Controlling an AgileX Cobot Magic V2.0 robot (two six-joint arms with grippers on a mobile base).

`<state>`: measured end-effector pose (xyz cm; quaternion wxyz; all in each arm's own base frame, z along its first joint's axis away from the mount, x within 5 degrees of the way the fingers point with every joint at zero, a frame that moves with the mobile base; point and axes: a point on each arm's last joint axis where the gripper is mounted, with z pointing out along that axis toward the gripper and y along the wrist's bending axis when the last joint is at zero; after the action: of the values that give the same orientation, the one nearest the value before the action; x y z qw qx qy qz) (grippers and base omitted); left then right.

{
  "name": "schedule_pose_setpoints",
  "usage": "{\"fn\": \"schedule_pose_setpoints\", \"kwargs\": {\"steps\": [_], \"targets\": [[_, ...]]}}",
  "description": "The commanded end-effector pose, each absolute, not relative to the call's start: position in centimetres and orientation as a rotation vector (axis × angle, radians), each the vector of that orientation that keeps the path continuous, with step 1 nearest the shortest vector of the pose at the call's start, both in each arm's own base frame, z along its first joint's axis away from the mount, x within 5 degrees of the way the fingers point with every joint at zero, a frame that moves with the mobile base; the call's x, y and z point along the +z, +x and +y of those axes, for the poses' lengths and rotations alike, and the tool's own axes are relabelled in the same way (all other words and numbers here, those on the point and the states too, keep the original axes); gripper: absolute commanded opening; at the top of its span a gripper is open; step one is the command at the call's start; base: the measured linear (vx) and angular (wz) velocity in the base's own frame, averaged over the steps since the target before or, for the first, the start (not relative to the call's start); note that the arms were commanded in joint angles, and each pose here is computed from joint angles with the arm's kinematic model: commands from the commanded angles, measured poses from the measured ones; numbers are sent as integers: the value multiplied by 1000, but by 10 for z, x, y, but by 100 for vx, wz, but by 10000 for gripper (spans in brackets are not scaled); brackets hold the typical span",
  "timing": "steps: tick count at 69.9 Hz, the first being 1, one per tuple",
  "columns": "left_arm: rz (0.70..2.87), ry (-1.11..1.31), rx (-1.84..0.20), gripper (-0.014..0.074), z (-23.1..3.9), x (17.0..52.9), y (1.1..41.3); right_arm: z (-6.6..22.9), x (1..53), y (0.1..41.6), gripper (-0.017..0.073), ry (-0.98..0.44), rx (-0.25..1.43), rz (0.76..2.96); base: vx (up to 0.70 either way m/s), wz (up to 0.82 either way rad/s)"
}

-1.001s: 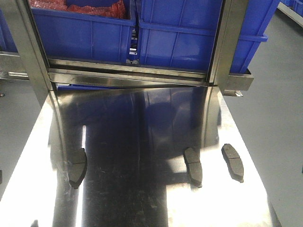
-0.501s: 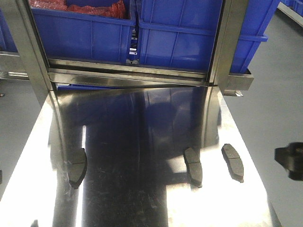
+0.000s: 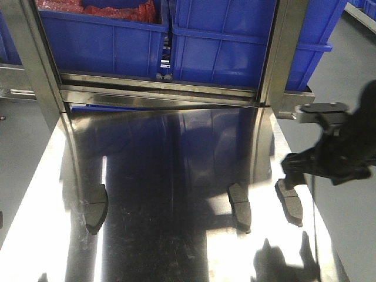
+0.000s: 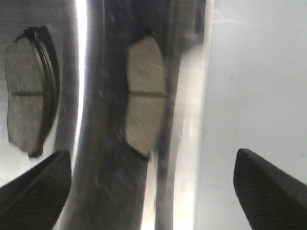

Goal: Move and align brake pads A on conveyor
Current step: 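Lower the right gripper over the brake pad nearest it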

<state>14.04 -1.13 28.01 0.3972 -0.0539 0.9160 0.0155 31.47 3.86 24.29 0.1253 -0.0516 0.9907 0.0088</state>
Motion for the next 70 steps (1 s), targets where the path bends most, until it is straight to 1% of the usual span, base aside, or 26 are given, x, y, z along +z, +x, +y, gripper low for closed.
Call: {"fn": "schedule_pose_setpoints", "kwargs": {"steps": [1, 10, 19, 33, 44, 70], "targets": [[2224, -105, 9, 127, -14, 295, 144, 47, 250, 335, 641, -139, 12, 2862, 0, 0], [2224, -105, 9, 127, -14, 295, 144, 48, 231, 355, 633, -122, 6, 2950, 0, 0], [2224, -105, 9, 127, -14, 295, 144, 50, 218, 364, 618, -125, 3, 2979, 0, 0], [2224, -105, 9, 127, -14, 295, 144, 51, 202, 371, 566, -120, 12, 2999, 0, 0], [2224, -105, 9, 127, -14, 295, 144, 53, 194, 373, 543, -112, 35, 3009, 0, 0], [2224, -105, 9, 127, -14, 295, 144, 54, 183, 375, 533, -113, 32, 3033, 0, 0]]}}
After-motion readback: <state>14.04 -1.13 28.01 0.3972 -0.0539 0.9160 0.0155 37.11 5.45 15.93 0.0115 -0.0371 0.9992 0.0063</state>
